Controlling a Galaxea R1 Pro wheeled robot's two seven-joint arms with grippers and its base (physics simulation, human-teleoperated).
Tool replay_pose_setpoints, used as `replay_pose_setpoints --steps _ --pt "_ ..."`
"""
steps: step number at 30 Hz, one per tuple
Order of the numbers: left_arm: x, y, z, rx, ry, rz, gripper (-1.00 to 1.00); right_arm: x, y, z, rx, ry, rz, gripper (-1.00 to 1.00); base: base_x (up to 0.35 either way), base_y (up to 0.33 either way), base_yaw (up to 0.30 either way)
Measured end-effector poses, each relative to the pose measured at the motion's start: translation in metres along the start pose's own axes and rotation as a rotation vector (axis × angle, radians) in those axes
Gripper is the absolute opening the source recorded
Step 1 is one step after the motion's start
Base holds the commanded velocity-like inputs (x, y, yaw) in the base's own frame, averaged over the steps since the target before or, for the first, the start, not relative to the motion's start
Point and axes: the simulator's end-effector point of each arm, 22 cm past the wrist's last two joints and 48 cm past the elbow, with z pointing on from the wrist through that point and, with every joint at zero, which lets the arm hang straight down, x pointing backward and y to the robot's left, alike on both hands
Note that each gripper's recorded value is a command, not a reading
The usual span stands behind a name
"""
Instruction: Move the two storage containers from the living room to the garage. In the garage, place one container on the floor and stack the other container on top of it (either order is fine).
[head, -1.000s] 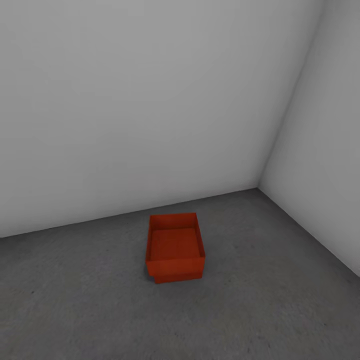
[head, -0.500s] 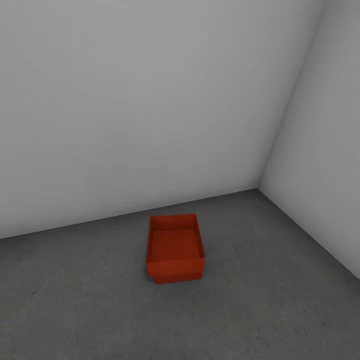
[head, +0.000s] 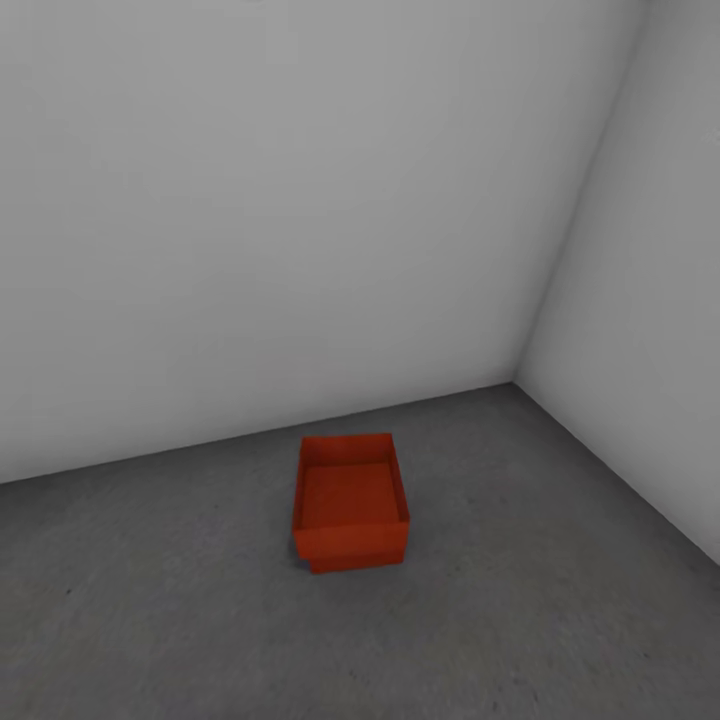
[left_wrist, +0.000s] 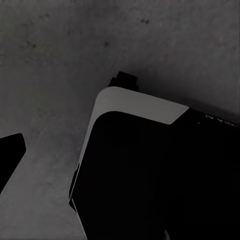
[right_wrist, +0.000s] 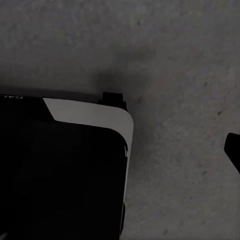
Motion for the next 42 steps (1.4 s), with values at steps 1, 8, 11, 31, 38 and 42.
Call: replay_pose_setpoints --steps 1,8,11,31,38,42 --pt "-0.001 0.000 0.000 0.001 -0.004 0.000 1.00 0.000 0.000 0.000 0.000 -0.001 0.000 1.00 0.000 0.000 0.000" --pt "-0.006 0.002 -0.002 -0.001 -0.021 0.004 1.00 0.004 0.004 -0.002 0.001 -0.003 0.004 1.00 0.000 0.000 0.000" --pt "-0.006 0.003 -0.003 -0.002 -0.023 0.000 1.00 0.006 0.009 -0.002 -0.004 -0.001 0.006 1.00 0.000 0.000 0.000" --pt "-0.019 0.004 -0.009 0.000 -0.059 0.005 1.00 0.067 0.019 -0.009 -0.013 0.005 0.003 1.00 0.000 0.000 0.000" --pt "-0.022 0.004 -0.011 0.001 -0.068 0.003 1.00 0.067 0.021 -0.010 -0.018 -0.003 0.000 1.00 0.000 0.000 0.000" --pt "-0.025 0.003 -0.012 0.005 -0.075 0.002 1.00 0.065 0.019 -0.011 -0.015 -0.009 -0.001 1.00 0.000 0.000 0.000"
